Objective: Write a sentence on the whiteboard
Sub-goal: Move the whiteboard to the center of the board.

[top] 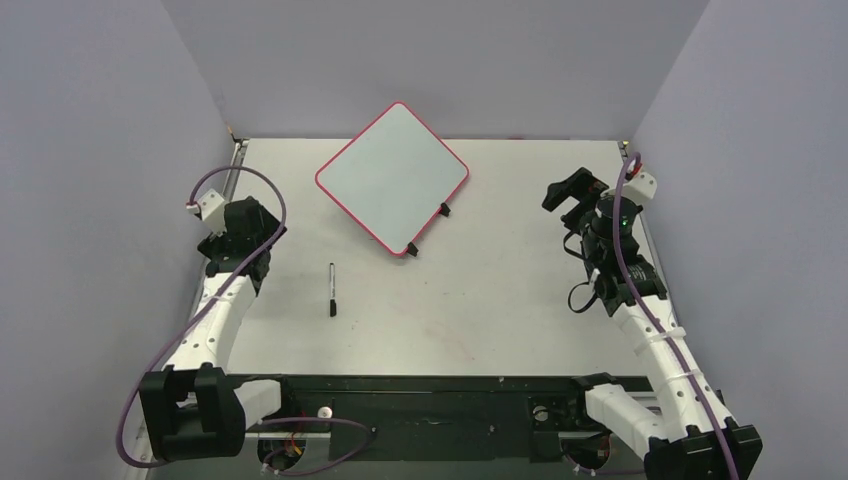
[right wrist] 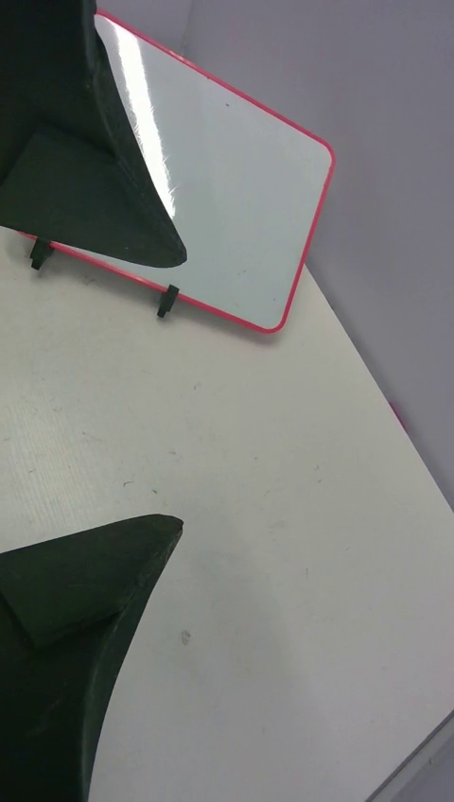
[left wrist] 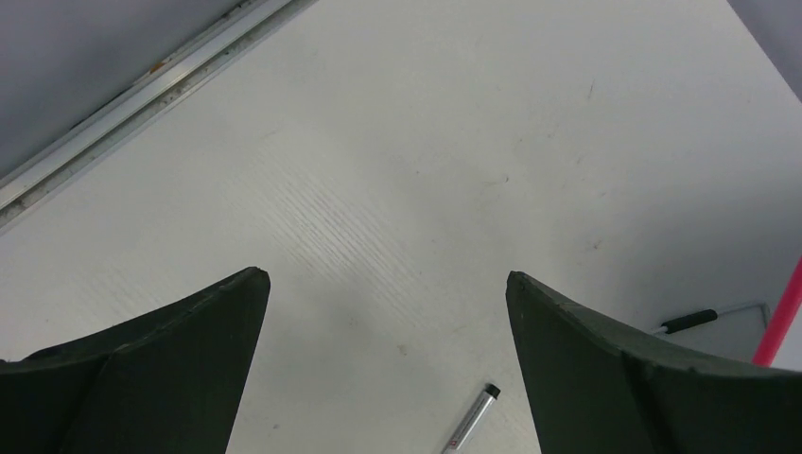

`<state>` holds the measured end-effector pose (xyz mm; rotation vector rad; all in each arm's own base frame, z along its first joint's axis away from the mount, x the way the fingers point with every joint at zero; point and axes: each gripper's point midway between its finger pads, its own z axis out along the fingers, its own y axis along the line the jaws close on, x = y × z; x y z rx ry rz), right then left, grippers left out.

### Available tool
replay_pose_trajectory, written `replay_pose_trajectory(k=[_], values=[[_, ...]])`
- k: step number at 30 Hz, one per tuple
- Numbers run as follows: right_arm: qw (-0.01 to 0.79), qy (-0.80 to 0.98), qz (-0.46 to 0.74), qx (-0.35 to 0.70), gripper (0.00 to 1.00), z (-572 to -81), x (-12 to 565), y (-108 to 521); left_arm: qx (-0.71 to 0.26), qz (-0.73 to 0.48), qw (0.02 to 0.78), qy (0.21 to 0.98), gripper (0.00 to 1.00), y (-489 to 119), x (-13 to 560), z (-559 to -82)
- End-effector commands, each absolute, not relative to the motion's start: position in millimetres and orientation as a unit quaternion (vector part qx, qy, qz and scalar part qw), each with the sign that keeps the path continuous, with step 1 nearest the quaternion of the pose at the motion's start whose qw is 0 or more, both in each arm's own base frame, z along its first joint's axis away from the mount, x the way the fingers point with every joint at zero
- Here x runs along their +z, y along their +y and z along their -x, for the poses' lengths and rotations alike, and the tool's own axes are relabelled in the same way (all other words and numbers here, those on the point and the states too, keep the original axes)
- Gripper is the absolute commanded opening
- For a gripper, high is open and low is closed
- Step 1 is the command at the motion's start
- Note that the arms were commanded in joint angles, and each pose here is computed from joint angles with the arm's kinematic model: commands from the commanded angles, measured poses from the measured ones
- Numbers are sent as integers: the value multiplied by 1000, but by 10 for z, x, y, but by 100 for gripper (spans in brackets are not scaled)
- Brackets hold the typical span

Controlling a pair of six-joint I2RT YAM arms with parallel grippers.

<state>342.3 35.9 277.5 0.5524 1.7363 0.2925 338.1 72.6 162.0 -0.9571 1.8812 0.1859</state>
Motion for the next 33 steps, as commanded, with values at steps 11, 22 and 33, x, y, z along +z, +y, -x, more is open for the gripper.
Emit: replay_pose_trajectory(k=[11, 22, 33], values=[[535, 815, -171, 141, 99, -3528, 2566, 676, -88, 263, 552, 786, 93, 234, 2477, -4037], [496, 843, -147, 149, 97, -3531, 2354, 812, -193, 117, 526, 820, 85, -462, 2670, -5207], [478, 857, -122, 147, 97, -3430, 2279, 842, -329, 47, 484, 810, 63, -1204, 2597, -6160]])
